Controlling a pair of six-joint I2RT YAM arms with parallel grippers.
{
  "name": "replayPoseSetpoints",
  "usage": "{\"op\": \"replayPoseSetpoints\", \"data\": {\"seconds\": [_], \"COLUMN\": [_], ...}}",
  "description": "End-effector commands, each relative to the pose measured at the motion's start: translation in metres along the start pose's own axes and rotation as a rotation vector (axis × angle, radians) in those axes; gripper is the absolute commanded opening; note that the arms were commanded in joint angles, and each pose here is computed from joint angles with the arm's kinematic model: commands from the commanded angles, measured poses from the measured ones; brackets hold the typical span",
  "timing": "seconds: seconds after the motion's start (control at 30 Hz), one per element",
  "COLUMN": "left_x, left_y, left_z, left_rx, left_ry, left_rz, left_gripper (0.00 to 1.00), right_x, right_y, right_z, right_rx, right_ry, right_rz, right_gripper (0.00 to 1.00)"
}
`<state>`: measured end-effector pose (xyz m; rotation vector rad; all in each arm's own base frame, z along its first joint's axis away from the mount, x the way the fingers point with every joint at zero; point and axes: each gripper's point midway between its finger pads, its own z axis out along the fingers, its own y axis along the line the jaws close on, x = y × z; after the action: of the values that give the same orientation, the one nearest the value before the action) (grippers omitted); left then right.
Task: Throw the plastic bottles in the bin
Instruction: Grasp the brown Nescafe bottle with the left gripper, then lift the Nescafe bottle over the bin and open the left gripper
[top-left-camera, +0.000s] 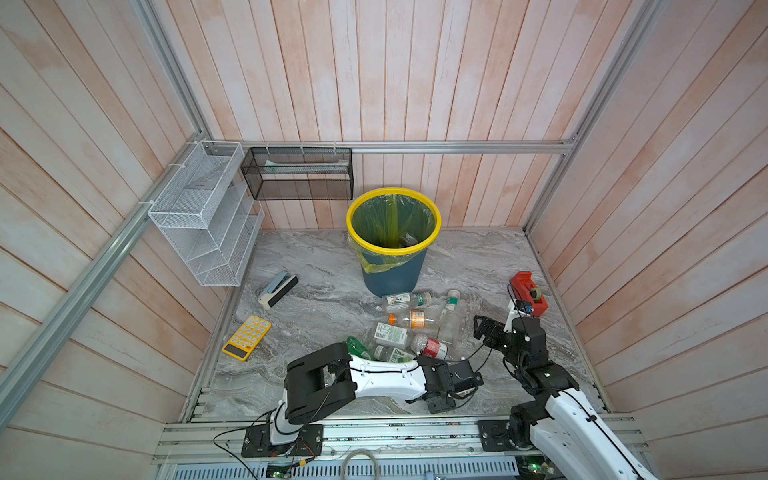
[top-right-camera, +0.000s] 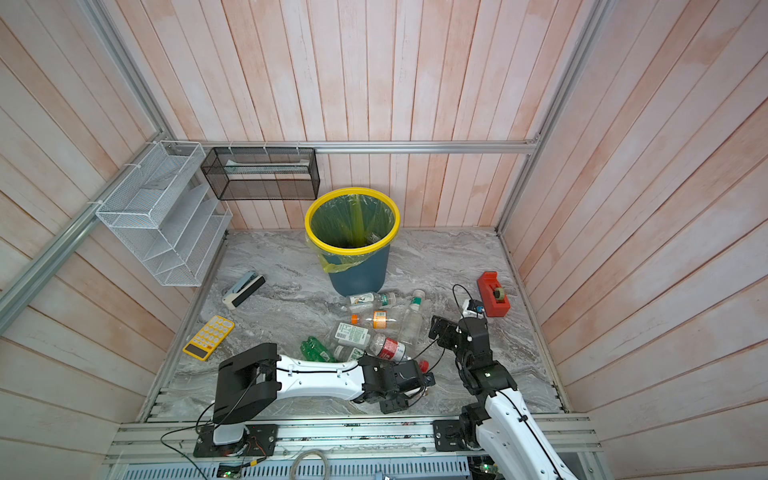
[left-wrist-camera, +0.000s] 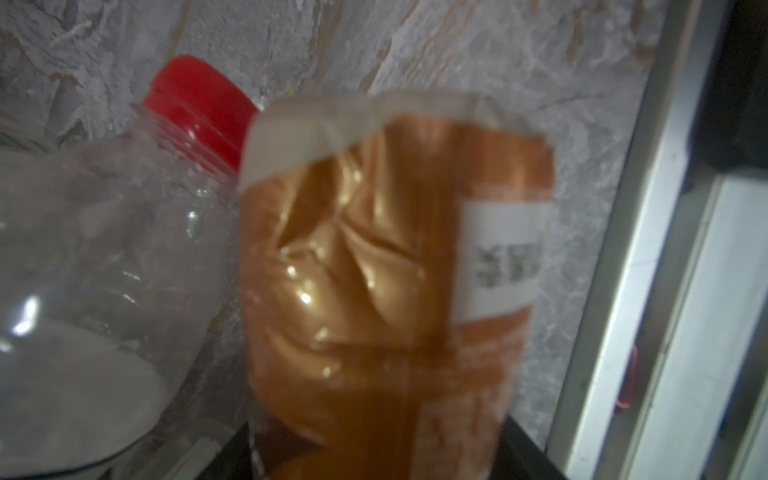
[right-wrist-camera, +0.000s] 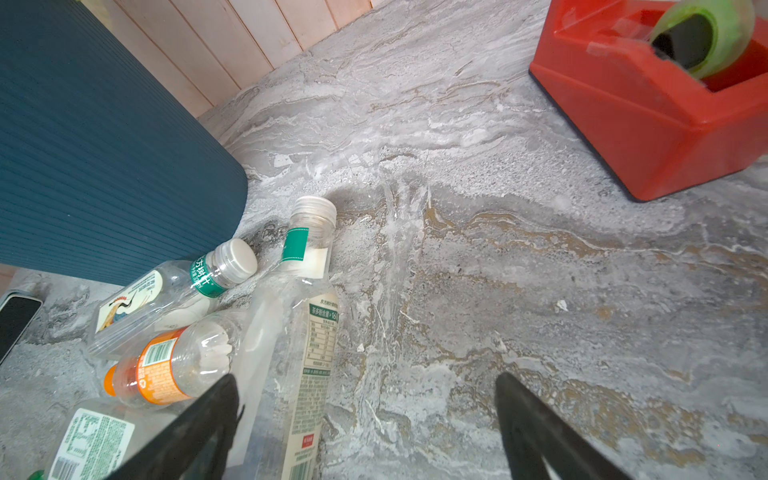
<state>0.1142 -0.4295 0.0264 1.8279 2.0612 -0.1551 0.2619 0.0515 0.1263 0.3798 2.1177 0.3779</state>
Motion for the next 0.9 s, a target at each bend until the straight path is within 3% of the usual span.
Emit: {"op": "replayPoseSetpoints", "data": {"seconds": [0.0,0.17,0.3,0.47,0.63,0.87], "left_x": [-0.006,-0.013,-0.025,-0.037,-0.046,-0.029], "left_y": [-0.003,-0.002,0.0,0.014,0.055,0.133], "left_z": [0.009,0.0,-0.023,-0.072,-0.156,-0.344], "left_rx": [0.012,0.018,0.022,-0.013,-0.174,-0.556], "left_ry": [-0.004,-0.043,-0.134,-0.285,-0.526,-1.04], "left_rz": [0.016,0.0,-0.032,-0.11,-0.23,-0.316], "left_gripper": [0.69,0.51,0.44,0.41,0.41,0.4], "right_x": [-0.002,-0.002,-0.002,-0.006,-0.013,-0.014], "right_y": [-0.004,-0.005,-0.007,-0.009,-0.005,0.012], "right_z": [0.0,-0.002,-0.002,-0.005,-0.009,-0.008], "right_rx": [0.015,0.017,0.025,0.032,0.012,-0.076], "right_ry": [-0.02,-0.025,-0.03,-0.052,-0.082,-0.076], "right_rz": [-0.003,-0.003,-0.006,-0.007,-0.009,-0.034], "right_gripper": [0.96,0.96,0.96,0.96,0.96,0.96]}}
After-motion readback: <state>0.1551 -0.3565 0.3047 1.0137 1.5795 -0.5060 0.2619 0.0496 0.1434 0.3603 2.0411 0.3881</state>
